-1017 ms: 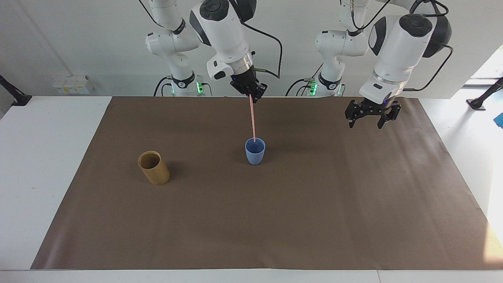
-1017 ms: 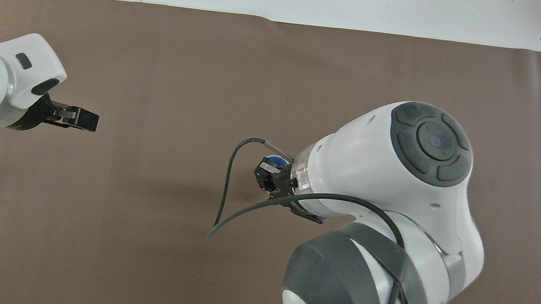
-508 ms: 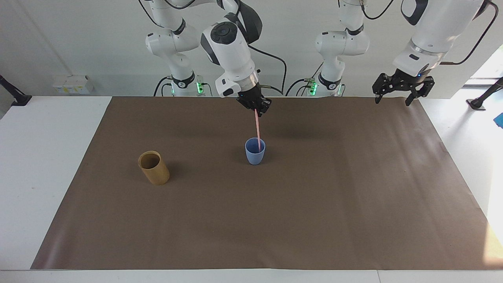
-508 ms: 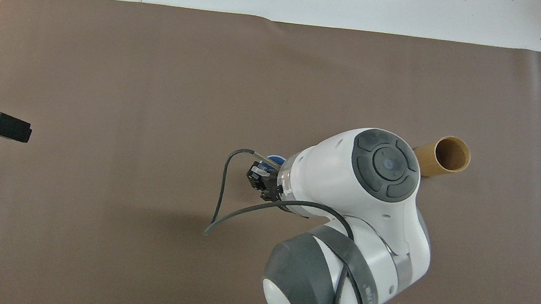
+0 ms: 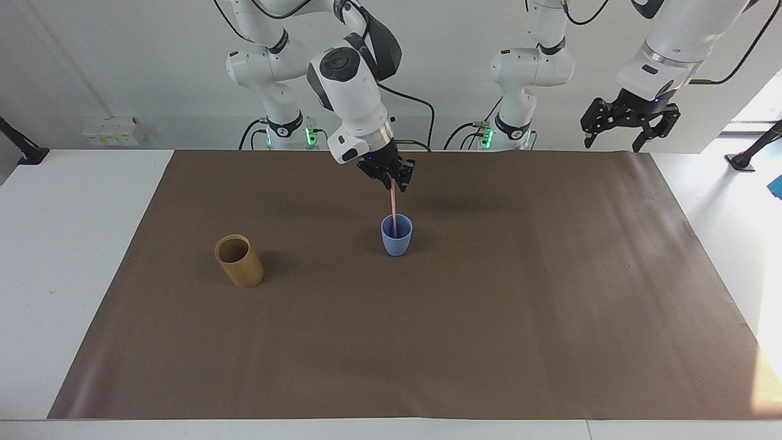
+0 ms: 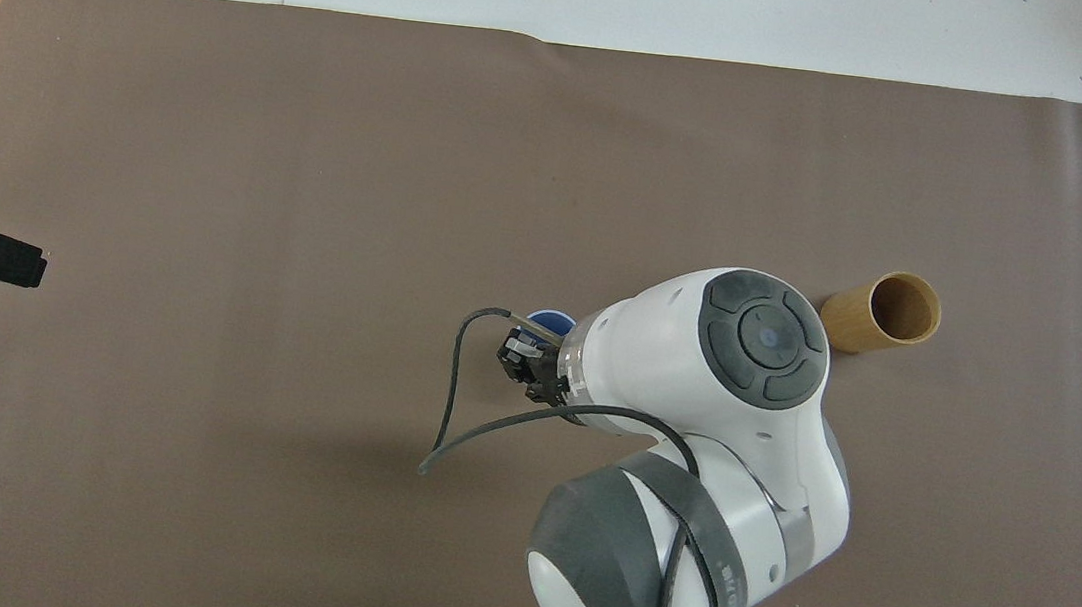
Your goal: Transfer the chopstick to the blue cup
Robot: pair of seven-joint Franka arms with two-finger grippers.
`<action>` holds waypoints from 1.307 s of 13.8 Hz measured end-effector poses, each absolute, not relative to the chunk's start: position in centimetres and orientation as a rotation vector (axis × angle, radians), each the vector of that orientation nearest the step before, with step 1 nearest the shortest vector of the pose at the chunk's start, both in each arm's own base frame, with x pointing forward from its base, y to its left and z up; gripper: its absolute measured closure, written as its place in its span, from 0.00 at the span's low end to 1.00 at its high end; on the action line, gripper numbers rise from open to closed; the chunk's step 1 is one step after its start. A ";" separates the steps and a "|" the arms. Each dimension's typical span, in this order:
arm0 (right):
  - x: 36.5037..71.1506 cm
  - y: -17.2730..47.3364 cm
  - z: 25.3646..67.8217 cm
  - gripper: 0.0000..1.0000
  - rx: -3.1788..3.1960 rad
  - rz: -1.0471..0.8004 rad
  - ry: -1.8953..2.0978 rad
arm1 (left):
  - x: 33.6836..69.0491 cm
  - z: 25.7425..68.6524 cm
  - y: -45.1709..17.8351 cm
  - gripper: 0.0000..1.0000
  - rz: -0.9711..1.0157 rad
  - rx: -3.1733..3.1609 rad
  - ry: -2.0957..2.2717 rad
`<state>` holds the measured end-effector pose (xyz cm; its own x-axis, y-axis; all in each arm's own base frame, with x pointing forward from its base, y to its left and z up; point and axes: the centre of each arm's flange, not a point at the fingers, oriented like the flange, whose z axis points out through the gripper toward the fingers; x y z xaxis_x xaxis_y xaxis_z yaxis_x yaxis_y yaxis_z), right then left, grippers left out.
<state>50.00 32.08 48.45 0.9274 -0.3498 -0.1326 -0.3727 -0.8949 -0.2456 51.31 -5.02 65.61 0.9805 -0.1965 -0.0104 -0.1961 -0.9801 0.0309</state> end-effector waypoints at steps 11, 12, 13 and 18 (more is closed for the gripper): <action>55.4 11.3 59.8 0.00 -2.964 -0.350 0.340 | 51.4 65.6 -3.6 0.00 -0.019 3.072 -0.263; 55.1 10.1 60.4 0.00 -2.982 -0.348 0.335 | 51.4 65.6 -3.5 0.00 -0.018 3.073 -0.259; 54.8 9.4 60.9 0.00 -2.994 -0.330 0.334 | 51.5 65.6 -3.3 0.00 -0.018 3.073 -0.253; 53.8 8.9 64.0 0.00 -3.040 -0.270 0.324 | 51.5 65.6 -3.1 0.00 -0.018 3.073 -0.248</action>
